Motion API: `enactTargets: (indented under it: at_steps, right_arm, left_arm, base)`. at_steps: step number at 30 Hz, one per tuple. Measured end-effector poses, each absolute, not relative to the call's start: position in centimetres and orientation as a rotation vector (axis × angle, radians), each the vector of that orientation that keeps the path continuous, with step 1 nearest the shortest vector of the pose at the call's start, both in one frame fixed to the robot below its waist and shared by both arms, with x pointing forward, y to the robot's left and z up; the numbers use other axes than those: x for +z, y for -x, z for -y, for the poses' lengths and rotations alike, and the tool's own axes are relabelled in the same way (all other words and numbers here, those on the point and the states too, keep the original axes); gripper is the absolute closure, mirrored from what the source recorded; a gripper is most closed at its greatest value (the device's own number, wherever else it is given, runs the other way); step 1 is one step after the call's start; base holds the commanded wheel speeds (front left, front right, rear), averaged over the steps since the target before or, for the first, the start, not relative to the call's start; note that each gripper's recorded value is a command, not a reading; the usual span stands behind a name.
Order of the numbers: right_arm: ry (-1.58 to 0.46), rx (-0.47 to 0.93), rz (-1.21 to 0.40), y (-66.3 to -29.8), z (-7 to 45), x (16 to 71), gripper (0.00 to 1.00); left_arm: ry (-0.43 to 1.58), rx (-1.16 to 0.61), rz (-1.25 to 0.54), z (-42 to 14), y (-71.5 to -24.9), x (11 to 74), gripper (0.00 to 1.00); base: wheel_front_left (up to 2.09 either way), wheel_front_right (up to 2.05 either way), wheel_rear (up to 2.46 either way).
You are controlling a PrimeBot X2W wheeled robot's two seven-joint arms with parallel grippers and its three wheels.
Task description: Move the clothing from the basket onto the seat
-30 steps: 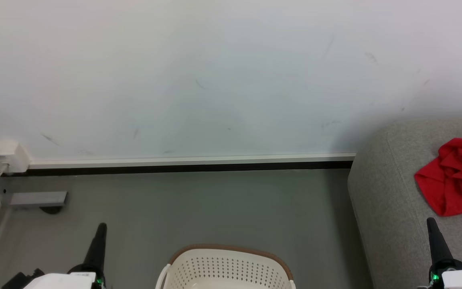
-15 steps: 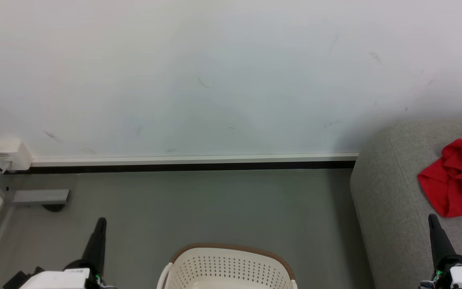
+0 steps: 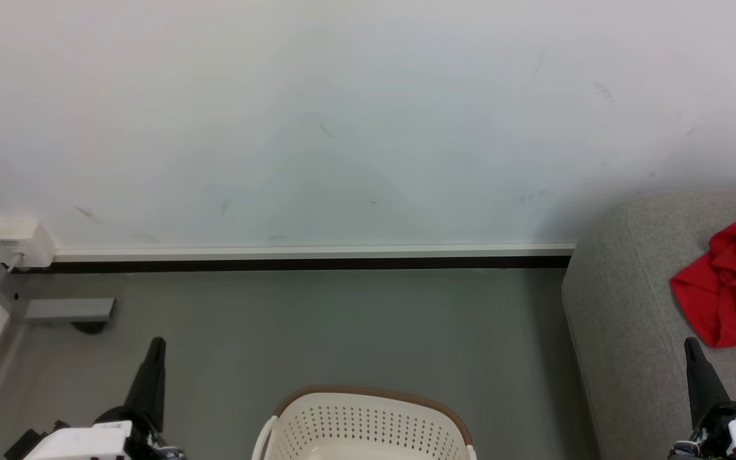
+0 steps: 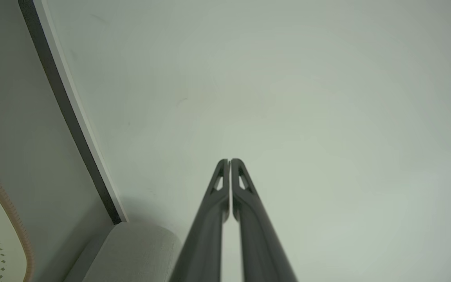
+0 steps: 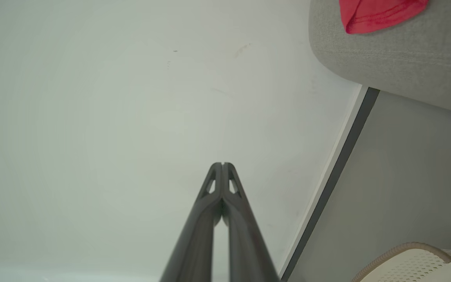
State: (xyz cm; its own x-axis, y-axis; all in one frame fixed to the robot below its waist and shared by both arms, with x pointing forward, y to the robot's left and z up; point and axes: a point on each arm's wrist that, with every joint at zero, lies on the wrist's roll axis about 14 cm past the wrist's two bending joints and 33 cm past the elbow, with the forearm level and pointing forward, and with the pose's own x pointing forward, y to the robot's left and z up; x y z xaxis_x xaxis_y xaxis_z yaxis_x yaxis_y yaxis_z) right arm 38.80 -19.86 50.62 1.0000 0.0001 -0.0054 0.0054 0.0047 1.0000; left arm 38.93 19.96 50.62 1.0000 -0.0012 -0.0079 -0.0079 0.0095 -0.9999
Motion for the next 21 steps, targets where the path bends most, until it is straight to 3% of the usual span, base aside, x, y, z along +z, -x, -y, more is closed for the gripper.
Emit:
enactTargets:
  at_steps: [21]
  right_arm:
    - [-1.578,-0.001,-0.003,-38.88,19.88,50.71,1.0]
  left_arm:
    - [1.57,0.005,-0.003,-20.0,-38.95,50.68,1.0]
  base:
    - [0.0,0.0,0.0]
